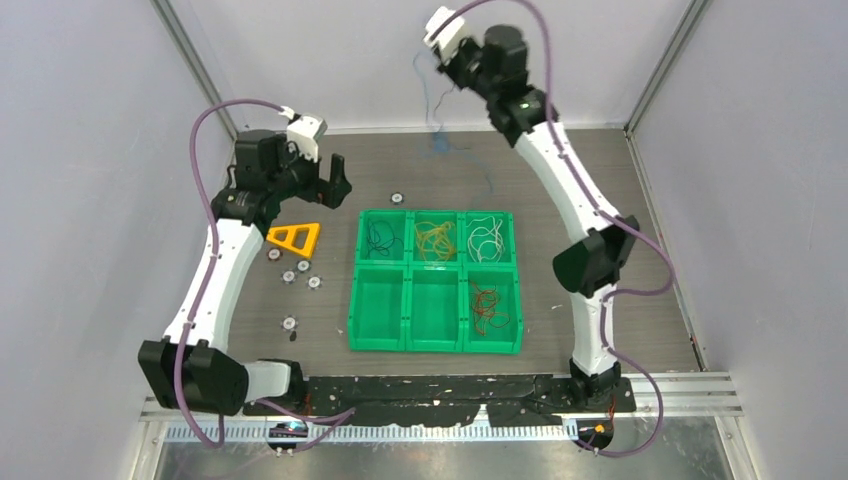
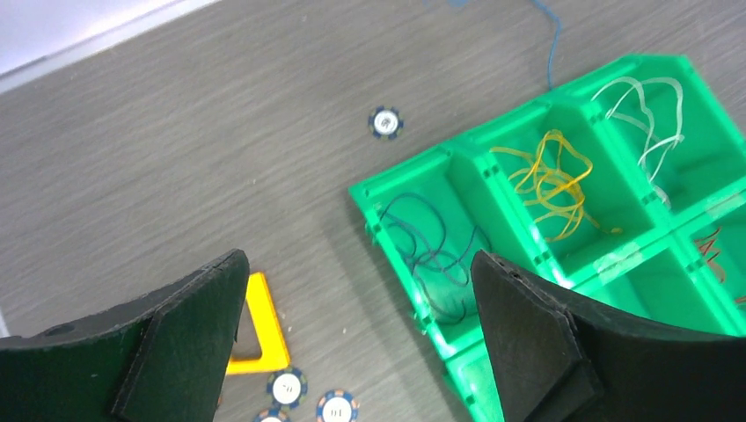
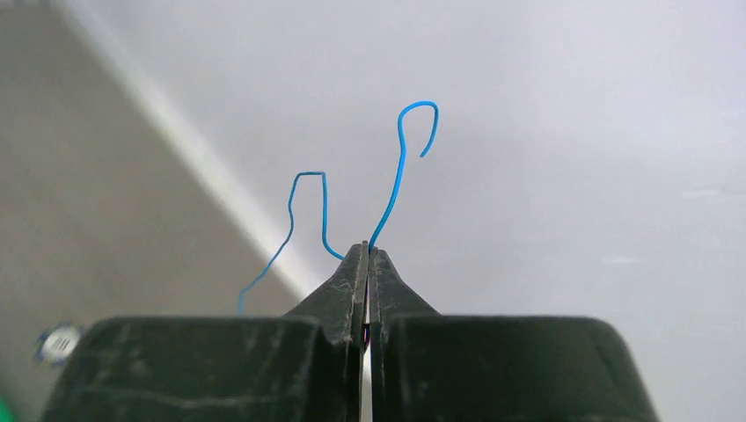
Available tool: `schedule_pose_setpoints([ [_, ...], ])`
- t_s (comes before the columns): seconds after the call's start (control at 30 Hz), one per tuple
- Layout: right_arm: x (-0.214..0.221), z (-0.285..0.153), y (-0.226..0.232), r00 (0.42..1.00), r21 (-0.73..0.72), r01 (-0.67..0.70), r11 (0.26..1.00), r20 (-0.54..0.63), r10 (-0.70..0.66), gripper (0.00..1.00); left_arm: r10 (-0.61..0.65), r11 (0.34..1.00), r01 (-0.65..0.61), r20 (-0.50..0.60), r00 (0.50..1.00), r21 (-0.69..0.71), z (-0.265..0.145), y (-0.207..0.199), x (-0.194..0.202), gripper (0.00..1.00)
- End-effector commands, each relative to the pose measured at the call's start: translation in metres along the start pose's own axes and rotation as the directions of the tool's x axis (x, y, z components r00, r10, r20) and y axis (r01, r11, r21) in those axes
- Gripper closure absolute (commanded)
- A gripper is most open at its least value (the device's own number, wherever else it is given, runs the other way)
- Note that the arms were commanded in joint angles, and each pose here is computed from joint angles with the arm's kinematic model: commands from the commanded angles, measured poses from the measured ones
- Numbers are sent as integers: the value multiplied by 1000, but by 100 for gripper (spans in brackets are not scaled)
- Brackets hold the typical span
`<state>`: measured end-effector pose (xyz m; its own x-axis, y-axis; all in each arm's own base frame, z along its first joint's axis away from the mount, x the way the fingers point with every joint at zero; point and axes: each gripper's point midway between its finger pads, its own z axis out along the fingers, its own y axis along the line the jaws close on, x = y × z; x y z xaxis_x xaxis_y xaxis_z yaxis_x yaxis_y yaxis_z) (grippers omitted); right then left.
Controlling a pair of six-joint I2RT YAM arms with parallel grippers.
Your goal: Untangle the cables
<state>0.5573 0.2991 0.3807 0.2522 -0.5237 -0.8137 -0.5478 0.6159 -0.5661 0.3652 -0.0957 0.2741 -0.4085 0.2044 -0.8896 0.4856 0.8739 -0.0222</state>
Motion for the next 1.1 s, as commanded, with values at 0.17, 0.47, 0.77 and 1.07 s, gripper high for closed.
schedule_pose_setpoints([
  [0.17, -165, -129, -123, 911, 293, -94, 951, 410, -36, 95, -4, 971, -67, 296, 955, 229, 0, -34, -105, 1],
  [0.47, -186, -164, -114, 843, 136, -142, 980, 536, 48, 95, 50, 916, -204, 407, 912, 346, 18, -85, -153, 0],
  [0.77, -169, -159, -115, 852, 118, -197, 973, 512, 111, 95, 23, 769, -334, 498, 867, 546, 33, -173, -181, 5],
  [1.07, -158, -154, -120, 842, 124, -205, 971, 529, 110, 95, -29, 893, -211, 520, 854, 397, 126, -185, -243, 2],
])
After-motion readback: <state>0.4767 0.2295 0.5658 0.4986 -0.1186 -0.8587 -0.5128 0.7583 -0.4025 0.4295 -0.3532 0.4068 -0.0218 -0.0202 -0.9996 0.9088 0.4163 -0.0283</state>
